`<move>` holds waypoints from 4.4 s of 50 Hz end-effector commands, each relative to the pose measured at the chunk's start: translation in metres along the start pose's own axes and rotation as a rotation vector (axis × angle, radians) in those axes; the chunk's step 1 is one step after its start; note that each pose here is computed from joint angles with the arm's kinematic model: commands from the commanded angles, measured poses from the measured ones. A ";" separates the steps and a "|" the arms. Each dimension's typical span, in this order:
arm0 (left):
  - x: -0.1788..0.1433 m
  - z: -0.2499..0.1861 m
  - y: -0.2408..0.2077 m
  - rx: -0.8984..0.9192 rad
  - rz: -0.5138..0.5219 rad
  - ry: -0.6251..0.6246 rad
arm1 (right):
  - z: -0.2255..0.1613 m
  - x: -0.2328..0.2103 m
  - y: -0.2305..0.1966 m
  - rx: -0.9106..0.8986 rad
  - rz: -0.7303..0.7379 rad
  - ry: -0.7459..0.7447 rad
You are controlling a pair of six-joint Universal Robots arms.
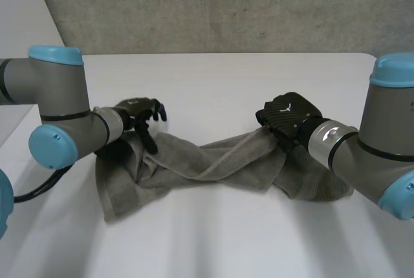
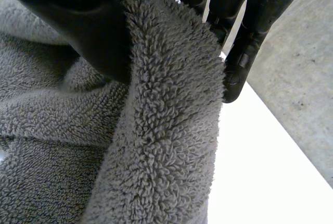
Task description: Fold the towel.
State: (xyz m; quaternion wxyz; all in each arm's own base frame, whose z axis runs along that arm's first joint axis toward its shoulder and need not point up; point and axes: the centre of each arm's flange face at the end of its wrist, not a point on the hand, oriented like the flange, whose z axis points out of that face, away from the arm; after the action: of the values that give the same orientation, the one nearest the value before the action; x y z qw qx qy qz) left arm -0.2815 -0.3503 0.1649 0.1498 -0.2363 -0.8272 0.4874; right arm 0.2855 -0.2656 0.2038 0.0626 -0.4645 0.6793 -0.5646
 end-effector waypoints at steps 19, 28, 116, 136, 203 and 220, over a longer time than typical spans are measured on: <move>0.023 -0.088 -0.021 0.148 0.152 -0.114 | 0.001 -0.004 0.006 -0.014 0.004 -0.008; 0.045 -0.078 0.017 0.142 0.176 -0.066 | 0.000 -0.007 0.007 -0.015 0.002 -0.014; 0.050 -0.132 -0.059 0.269 0.192 0.047 | -0.073 0.047 -0.084 0.074 -0.160 0.120; 0.004 -0.091 -0.203 1.098 0.274 -0.218 | -0.012 0.109 -0.142 0.874 -0.218 0.752; 0.027 -0.092 0.086 0.292 0.643 -0.094 | -0.005 0.041 0.044 -0.178 0.251 -0.002; 0.023 -0.096 0.079 0.314 0.371 -0.077 | -0.006 0.032 0.073 -0.171 0.331 0.038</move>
State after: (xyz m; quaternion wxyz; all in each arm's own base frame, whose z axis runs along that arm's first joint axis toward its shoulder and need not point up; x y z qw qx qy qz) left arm -0.2366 -0.2333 0.1390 0.0384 -0.3712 -0.6761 0.6353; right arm 0.2273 -0.2895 0.1698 0.0987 -0.3643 0.7955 -0.4741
